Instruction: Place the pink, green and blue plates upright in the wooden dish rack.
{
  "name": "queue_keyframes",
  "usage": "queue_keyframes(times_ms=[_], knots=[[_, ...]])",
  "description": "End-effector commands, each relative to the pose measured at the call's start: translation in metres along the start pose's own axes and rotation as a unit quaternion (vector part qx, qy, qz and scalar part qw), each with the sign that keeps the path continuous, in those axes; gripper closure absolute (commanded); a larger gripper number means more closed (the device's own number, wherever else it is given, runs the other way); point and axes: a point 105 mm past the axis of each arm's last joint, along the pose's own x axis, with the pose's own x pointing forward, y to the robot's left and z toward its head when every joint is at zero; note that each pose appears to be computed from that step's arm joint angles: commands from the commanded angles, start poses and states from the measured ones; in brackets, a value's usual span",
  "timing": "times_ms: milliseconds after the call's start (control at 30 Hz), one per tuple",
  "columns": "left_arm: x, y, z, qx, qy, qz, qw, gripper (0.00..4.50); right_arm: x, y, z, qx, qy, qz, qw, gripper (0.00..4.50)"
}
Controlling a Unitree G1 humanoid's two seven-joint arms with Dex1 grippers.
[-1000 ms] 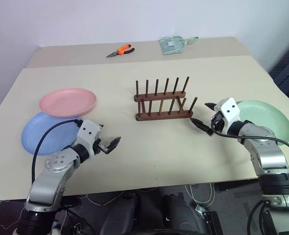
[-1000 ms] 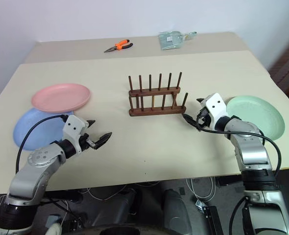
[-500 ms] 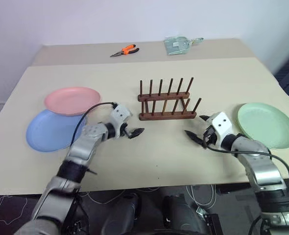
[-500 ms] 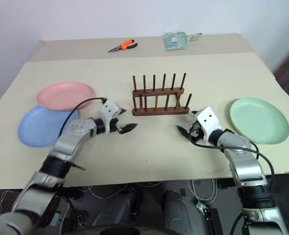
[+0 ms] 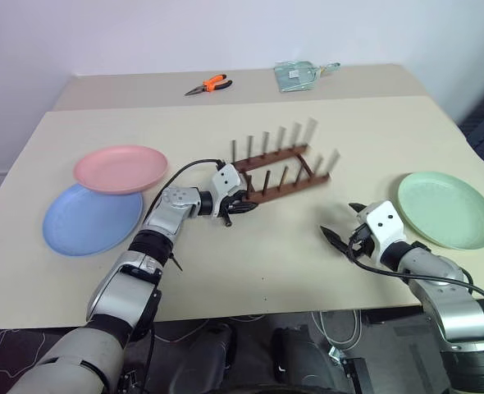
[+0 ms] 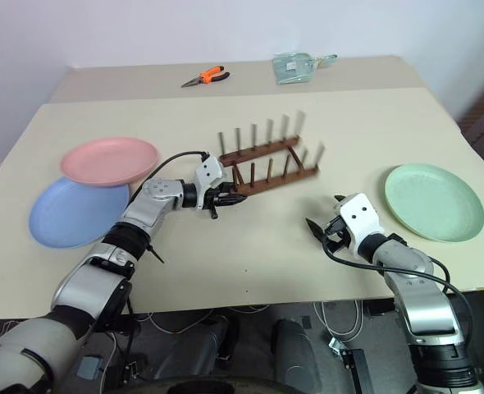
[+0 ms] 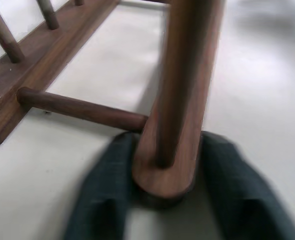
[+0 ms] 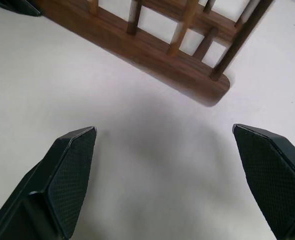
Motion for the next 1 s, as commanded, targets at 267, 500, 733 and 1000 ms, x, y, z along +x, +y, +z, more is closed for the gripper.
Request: queue_keyframes(times_ms=[267,500,733,1000], knots=[[-0.028,-0.052,-0.006,0.061,0.023,-0.138,0.988,3.57,-0.028,-0.034,-0.001,-0.05,0.032,-0.01,0.998,0.0],[-0.04,-0.046,-0.023,0.034,0.059,-0.088,0.994,0.79,-0.043,-0.039,-0.018,-0.056,0.069,-0.004,0.996,0.0],[-0.087,-0.063,-0.033,-0.053,0.06,-0.047,0.996,1.67,-0.046,-0.01,-0.018,-0.029,0.065,0.076,0.995,1.85],[-0.053,-0.094,-0.022,-0.097,0.017,-0.011,0.995,4.12,-0.007,0.024,-0.013,-0.025,0.047,0.108,0.993,4.44]])
